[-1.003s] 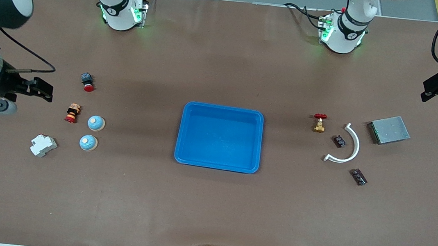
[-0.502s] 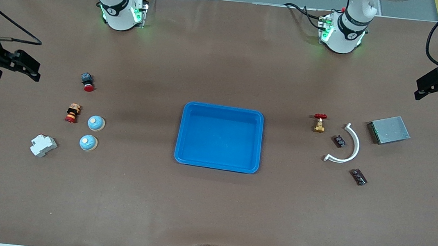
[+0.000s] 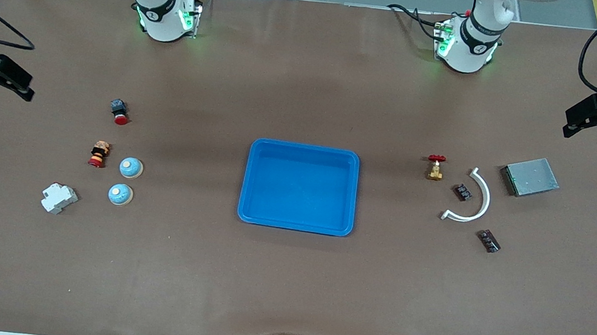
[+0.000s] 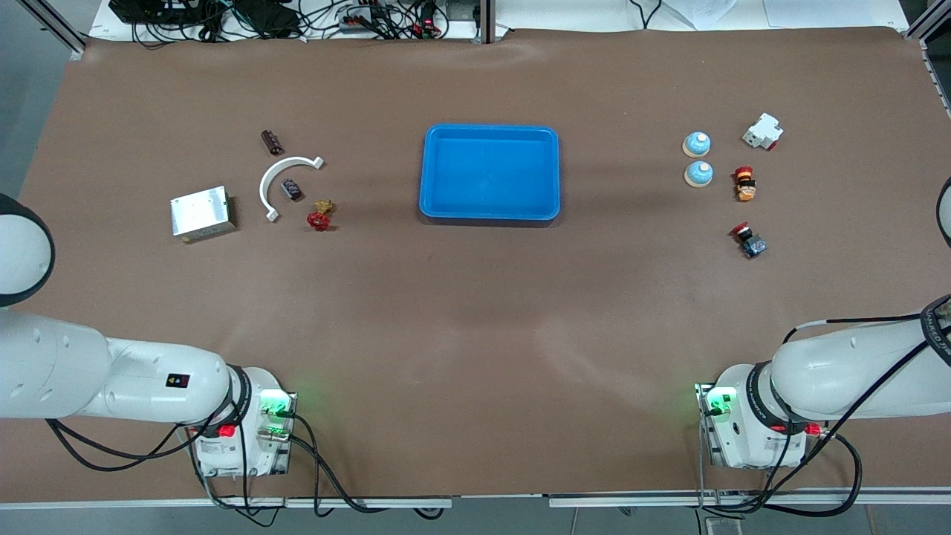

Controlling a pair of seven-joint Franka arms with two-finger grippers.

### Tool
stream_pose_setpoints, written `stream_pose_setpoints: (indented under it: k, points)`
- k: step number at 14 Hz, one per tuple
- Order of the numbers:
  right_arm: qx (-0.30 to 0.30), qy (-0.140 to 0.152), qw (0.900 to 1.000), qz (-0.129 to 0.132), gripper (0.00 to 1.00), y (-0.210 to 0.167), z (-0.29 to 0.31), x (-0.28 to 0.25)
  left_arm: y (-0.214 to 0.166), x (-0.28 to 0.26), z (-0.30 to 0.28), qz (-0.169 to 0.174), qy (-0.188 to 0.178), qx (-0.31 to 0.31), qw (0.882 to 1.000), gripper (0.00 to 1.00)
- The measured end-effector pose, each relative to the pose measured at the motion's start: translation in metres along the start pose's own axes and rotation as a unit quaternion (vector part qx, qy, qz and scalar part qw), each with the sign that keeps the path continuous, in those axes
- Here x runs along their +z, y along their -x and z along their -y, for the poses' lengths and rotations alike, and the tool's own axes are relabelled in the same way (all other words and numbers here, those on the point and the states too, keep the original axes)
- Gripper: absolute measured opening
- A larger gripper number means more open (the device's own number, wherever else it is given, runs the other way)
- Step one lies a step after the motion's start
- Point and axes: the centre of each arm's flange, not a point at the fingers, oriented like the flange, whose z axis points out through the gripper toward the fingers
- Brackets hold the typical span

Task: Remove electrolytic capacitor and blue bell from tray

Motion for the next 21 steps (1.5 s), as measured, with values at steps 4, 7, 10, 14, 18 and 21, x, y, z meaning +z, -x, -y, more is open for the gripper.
stream_pose_setpoints:
  k: [4,7,10,14,18,21]
  points:
    - [0.003,0.002,1.000,-0.001,1.00,0.002,-0.024,-0.007,-0.003,0.005,-0.002,0.002,0.000,0.001,1.000,1.00]
    - [0.004,0.002,1.000,0.008,1.00,0.004,-0.026,-0.005,-0.004,0.004,-0.001,0.001,0.000,0.001,1.000,1.00]
    - [0.004,0.002,1.000,0.012,1.00,0.005,-0.026,-0.005,-0.004,0.004,-0.001,0.001,0.000,0.000,1.000,1.00]
    - [0.006,0.002,1.000,0.015,1.00,0.005,-0.030,-0.004,-0.004,0.004,-0.001,0.001,0.000,0.000,1.000,1.00]
    - [0.007,0.002,1.000,0.017,1.00,0.004,-0.030,-0.002,-0.003,0.004,-0.001,0.001,0.000,0.001,1.000,1.00]
    - [0.007,0.002,1.000,0.017,1.00,0.004,-0.030,-0.001,-0.003,0.004,-0.001,0.002,0.001,0.001,1.000,1.00]
